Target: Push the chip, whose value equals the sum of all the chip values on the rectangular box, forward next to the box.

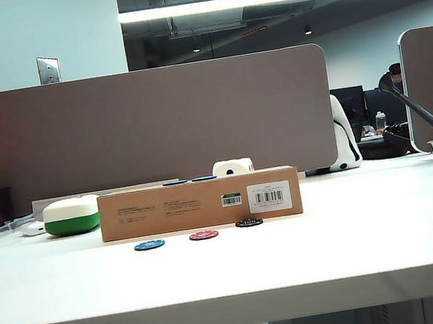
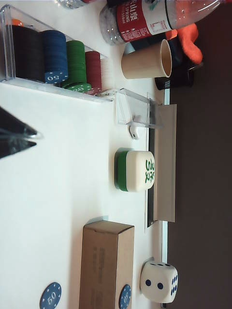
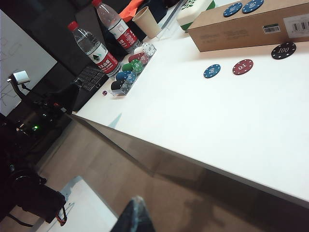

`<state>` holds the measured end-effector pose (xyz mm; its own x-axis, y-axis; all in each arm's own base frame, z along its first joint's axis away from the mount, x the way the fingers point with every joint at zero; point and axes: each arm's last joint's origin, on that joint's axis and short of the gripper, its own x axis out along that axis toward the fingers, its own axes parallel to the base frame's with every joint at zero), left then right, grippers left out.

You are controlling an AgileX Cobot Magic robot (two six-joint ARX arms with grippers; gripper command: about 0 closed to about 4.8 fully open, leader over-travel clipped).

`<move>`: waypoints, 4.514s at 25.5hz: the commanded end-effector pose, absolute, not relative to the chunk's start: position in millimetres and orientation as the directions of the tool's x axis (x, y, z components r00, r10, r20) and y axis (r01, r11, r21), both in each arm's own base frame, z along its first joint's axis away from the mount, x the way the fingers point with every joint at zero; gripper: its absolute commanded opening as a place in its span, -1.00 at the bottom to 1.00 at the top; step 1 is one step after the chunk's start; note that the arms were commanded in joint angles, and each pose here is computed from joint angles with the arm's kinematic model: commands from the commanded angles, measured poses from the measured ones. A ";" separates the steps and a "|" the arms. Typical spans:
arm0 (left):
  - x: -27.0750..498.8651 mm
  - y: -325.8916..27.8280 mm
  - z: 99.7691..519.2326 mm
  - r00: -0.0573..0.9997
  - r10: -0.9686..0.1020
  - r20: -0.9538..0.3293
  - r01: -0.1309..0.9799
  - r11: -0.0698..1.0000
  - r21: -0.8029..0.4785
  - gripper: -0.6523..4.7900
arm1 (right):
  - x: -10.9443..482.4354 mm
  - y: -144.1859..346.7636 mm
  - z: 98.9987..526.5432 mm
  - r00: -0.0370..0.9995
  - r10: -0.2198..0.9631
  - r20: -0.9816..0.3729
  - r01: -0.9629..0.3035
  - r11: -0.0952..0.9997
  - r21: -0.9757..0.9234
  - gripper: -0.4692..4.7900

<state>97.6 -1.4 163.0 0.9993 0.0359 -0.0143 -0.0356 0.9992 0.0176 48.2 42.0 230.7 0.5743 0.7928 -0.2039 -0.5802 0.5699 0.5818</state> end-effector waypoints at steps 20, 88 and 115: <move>97.3 -1.8 165.9 1.000 0.027 0.006 -0.027 1.000 0.003 -0.78 | 48.1 41.9 233.3 0.579 0.794 -0.187 -0.589 0.566 0.577 -0.84; 97.3 -1.7 165.2 1.000 0.029 -0.002 -0.029 1.000 0.003 -0.78 | 97.1 1.7 171.9 0.996 0.015 0.083 -0.021 0.997 0.073 -0.84; 97.3 -1.7 165.2 1.000 0.029 -0.002 -0.029 1.000 0.003 -0.78 | 97.3 4.9 166.7 0.997 0.069 0.030 -0.071 0.995 0.073 -0.84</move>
<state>97.6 -1.6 162.7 0.9994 0.0301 -0.0173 -0.0300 0.9995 0.0074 97.3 4.9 166.4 0.9976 0.0682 0.0151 -0.0692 0.9947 0.0764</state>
